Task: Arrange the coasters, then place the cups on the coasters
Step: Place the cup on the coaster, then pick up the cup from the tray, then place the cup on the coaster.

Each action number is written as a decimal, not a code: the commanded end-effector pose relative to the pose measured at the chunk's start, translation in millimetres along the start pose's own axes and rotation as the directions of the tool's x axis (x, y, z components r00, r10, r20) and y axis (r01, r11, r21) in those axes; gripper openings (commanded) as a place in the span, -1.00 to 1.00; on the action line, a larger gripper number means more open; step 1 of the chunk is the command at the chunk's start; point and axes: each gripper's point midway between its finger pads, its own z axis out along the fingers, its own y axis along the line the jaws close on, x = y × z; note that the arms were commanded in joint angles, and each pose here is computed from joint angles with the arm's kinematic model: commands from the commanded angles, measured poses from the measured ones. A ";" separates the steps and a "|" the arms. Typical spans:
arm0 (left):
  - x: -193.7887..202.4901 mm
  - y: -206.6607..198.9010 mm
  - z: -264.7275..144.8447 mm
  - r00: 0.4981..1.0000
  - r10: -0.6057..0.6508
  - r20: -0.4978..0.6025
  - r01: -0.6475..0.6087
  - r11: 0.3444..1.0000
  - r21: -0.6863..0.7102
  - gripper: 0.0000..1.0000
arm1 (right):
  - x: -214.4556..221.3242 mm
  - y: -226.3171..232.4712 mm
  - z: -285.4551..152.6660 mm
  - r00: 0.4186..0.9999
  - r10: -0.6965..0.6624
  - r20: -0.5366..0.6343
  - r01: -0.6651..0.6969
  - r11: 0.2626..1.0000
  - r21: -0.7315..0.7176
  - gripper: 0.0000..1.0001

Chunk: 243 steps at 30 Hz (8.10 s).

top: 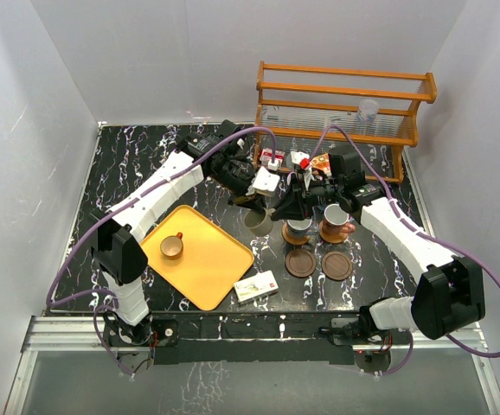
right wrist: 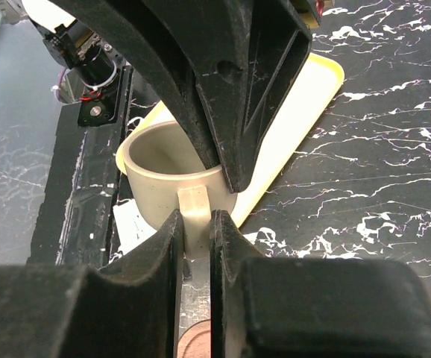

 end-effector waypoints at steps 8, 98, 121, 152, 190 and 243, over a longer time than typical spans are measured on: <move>-19.2 4.7 -18.4 1.000 0.020 -0.009 -0.021 0.996 -0.082 -0.35 | 10.7 -2.7 -24.8 0.993 -0.110 -0.048 0.115 0.989 0.092 -1.00; 31.5 9.2 -29.0 0.978 -0.092 -0.186 0.040 0.963 -0.265 0.52 | 238.5 18.4 -193.3 0.626 0.211 -0.751 0.208 0.883 0.422 -0.56; 39.5 11.5 -31.6 0.970 -0.128 -0.205 0.059 0.948 -0.312 0.53 | 211.6 26.1 -180.9 0.704 0.237 -0.670 0.138 0.879 0.456 -0.21; 234.2 -117.4 -139.5 0.233 -0.969 0.086 0.749 0.123 -0.651 0.51 | 51.5 -88.3 -163.1 0.942 0.294 -0.162 -0.107 0.719 0.686 0.17; 278.9 -136.1 -96.9 0.116 -0.993 0.012 0.782 0.084 -0.618 -0.64 | 68.2 -91.1 -153.5 0.950 0.301 -0.080 -0.163 0.701 0.694 0.14; 40.0 -0.6 121.8 0.882 0.021 -0.471 0.018 0.997 0.076 -1.00 | 75.8 -110.3 -224.0 0.939 0.335 0.075 -0.224 0.433 0.873 0.22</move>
